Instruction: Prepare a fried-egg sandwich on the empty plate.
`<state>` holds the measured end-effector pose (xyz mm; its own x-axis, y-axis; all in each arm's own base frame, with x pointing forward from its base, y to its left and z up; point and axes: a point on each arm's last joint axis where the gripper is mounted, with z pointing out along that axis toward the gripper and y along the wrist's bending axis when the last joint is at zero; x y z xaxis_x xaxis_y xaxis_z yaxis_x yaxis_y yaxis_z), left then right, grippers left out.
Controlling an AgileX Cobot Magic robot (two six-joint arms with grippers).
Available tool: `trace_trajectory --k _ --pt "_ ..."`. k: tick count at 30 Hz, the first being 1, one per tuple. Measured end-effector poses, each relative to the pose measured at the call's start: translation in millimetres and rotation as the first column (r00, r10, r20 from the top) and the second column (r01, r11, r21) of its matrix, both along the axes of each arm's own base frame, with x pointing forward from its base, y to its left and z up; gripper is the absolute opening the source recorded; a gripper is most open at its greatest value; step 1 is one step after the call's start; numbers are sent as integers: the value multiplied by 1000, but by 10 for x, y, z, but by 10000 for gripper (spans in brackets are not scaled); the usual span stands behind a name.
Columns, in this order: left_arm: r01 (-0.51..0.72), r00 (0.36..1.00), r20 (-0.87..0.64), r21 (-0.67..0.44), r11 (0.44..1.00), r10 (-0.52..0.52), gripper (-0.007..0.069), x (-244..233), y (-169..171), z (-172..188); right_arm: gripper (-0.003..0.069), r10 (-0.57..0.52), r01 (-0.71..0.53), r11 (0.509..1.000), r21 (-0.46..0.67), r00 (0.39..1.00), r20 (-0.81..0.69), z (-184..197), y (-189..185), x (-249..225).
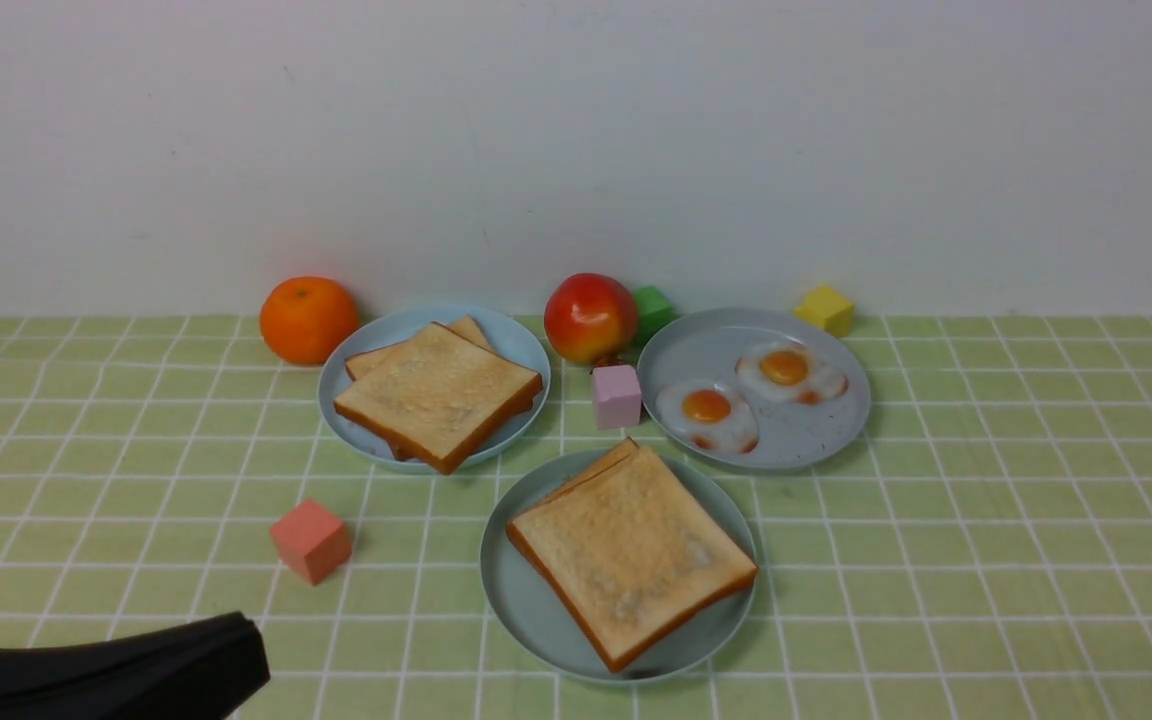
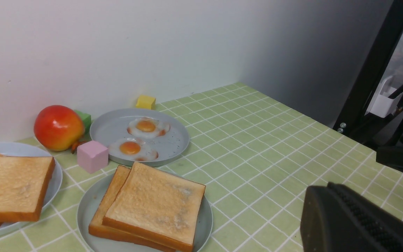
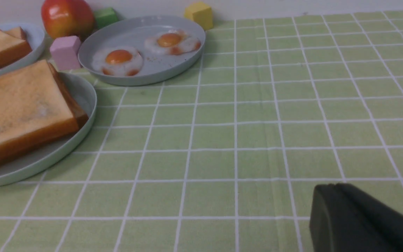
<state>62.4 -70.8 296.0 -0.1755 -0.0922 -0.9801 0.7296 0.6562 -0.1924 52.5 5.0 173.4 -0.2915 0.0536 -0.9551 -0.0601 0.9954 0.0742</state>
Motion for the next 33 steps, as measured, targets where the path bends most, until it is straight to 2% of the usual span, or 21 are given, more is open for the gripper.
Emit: trace_trajectory --k 28,33 --pt "0 1000 2 -1 1000 0 4 0 -1 -1 8 0 0 1000 2 1000 -9 -1 0 -4" --pt "-51 997 49 -99 994 56 4 -17 91 -1 14 0 0 1000 2 1000 -12 -2 0 -4"
